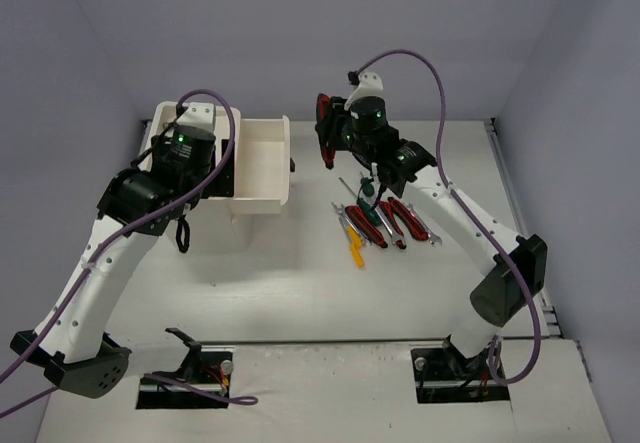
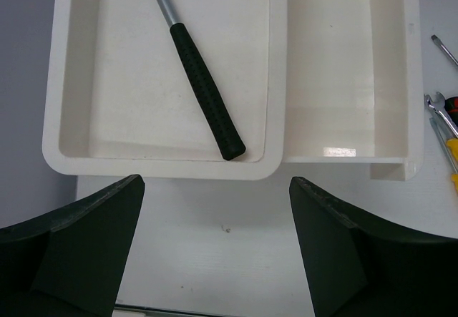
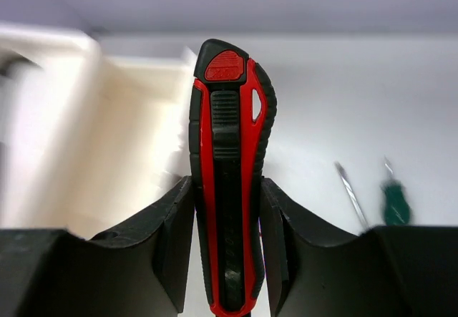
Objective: Sort the tools into containers
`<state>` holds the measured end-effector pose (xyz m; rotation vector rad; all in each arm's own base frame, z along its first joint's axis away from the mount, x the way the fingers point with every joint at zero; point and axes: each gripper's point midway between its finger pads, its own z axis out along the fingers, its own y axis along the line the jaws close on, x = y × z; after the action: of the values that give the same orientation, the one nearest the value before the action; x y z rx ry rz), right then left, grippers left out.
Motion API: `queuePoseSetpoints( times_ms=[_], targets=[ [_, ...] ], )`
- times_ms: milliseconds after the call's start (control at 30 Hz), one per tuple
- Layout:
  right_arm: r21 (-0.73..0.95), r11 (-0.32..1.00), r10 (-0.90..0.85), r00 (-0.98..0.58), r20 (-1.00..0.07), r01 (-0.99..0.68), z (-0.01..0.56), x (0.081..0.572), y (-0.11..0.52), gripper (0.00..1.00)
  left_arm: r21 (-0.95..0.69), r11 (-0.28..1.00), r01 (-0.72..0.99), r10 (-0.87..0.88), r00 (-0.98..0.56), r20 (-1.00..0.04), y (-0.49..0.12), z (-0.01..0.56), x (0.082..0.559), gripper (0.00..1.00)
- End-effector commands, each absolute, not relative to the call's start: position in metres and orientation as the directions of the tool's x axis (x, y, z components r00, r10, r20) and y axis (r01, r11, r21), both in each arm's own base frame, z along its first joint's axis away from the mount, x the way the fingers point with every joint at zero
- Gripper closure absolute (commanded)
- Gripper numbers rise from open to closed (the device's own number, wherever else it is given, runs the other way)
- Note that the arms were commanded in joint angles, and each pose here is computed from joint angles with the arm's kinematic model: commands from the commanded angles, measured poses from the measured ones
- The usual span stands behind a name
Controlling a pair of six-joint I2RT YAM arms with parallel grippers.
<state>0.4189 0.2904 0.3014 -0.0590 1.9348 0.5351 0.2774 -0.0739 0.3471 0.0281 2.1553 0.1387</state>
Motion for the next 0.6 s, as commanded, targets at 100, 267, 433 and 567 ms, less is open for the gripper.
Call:
queuePoseSetpoints(
  times_ms=[100,267,433,567],
  targets=[
    [0.559,0.692,0.393,-0.412,-0.822,-0.456,0.391,0.429,0.381,0.99,0.069,0.996,-0.052,0.036,-0.480,-0.876,-0.072,0.376,0.284,0.20],
    [0.615,0.643,0.414,-0.469,-0.780,-0.456,0.375,0.438,0.427,0.95,0.040,0.997,-0.059,0.008,-0.470,-0.883,-0.072,0.381,0.283,0.20],
    [0.616,0.672,0.404,-0.493,-0.771,-0.411,0.343,0.447,0.441,0.86,0.014,0.999,-0.050,-0.012,-0.476,-0.879,-0.076,0.378,0.281,0.20],
    [0.598,0.694,0.401,-0.474,-0.784,-0.400,0.339,0.451,0.439,0.68,0.006,0.999,-0.048,-0.017,-0.477,-0.879,-0.077,0.378,0.281,0.20]
  ],
)
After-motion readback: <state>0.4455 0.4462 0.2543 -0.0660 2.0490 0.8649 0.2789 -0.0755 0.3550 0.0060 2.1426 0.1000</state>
